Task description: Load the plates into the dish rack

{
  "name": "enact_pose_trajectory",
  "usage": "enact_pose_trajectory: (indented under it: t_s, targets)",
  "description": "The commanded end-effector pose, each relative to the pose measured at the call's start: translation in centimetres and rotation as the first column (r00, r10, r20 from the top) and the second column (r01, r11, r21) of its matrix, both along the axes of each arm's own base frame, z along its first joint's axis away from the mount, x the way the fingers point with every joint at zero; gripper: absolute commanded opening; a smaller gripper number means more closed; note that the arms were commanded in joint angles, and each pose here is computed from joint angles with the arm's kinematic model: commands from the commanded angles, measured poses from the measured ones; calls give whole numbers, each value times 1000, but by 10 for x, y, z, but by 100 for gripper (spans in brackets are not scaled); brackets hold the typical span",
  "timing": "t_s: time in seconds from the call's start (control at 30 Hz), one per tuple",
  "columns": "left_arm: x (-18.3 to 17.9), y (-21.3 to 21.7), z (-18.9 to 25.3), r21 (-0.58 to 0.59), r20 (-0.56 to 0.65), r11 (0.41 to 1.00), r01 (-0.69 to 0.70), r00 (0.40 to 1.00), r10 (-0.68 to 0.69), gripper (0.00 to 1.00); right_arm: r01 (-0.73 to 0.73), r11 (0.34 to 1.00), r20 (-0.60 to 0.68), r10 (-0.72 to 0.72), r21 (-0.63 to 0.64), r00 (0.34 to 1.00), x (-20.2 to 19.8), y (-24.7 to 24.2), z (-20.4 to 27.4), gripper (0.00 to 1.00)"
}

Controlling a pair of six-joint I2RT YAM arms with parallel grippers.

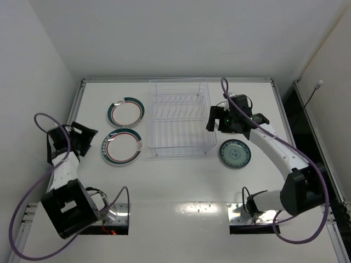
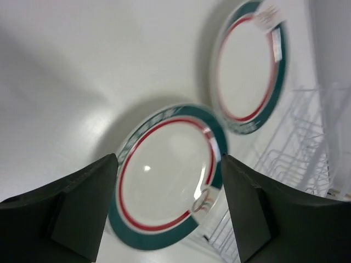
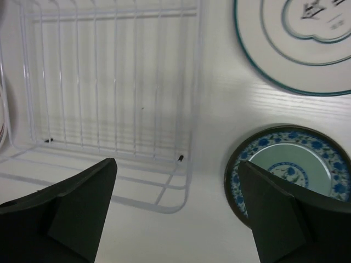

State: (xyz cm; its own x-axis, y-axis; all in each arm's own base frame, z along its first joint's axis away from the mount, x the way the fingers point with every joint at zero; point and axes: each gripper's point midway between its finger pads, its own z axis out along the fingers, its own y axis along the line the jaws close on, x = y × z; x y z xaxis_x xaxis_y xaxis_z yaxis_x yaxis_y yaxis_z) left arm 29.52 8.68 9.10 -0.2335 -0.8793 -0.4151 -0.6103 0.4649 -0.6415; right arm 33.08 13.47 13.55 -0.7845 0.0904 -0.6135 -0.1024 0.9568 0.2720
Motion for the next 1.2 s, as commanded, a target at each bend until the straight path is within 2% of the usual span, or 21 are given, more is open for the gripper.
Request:
enact_pose_trajectory:
  t_s: [0.0, 0.1, 0.17, 0.23, 0.27, 0.3, 0.37, 0.43, 0.47, 0.53, 0.63, 0.83, 0.97, 1.0, 1.03, 1.17]
  targets:
    - [24, -7, 66, 127, 125, 987, 93, 986, -109, 73, 136, 991, 118, -133, -17, 984, 17, -26, 27, 91]
    - [34, -28, 83, 175, 213, 963, 203, 948, -238, 73, 194, 981, 154, -192, 1, 969, 27, -41, 40, 92]
    - [36, -52, 89, 203, 263, 934, 295, 902, -342, 73, 277, 960, 157, -278, 31, 948, 35, -62, 49, 99]
    - [36, -66, 94, 267, 293, 905, 330, 867, -402, 78, 350, 928, 126, -366, 130, 922, 36, -85, 48, 98]
    - [35, -64, 91, 262, 280, 909, 324, 876, -393, 78, 364, 899, 127, -401, 243, 907, 45, -106, 53, 98]
    - [36, -68, 99, 289, 291, 897, 335, 862, -415, 78, 401, 856, 102, -453, 326, 886, 45, -116, 53, 98]
    - [35, -65, 96, 296, 277, 898, 326, 870, -407, 78, 470, 770, 22, -530, 430, 848, 44, -148, 29, 96]
    - [37, -64, 92, 281, 260, 900, 332, 877, -405, 78, 562, 680, -147, -567, 470, 810, 44, -162, -13, 94]
    - [37, -64, 87, 269, 247, 902, 337, 881, -403, 78, 568, 648, -185, -562, 508, 806, 46, -171, -21, 92]
    - [38, -64, 81, 248, 235, 907, 339, 888, -396, 78, 610, 591, -312, -533, 528, 787, 49, -175, -57, 92]
    - [38, -67, 78, 234, 230, 905, 354, 885, -406, 78, 589, 555, -328, -502, 587, 800, 63, -178, -70, 89]
    - [38, -67, 78, 225, 233, 909, 350, 887, -399, 78, 633, 572, -380, -508, 522, 773, 75, -186, -114, 82]
    - [38, -67, 68, 206, 213, 911, 356, 893, -397, 78, 583, 590, -372, -451, 558, 812, 96, -169, -119, 75]
    - [38, -67, 68, 206, 213, 911, 356, 893, -397, 78, 593, 603, -401, -437, 534, 805, 96, -164, -125, 74]
    - [38, -67, 66, 192, 208, 915, 355, 896, -391, 78, 571, 635, -408, -402, 521, 820, 99, -153, -129, 72]
    - [39, -67, 57, 174, 189, 917, 359, 902, -389, 78, 589, 637, -458, -383, 498, 802, 109, -144, -148, 59]
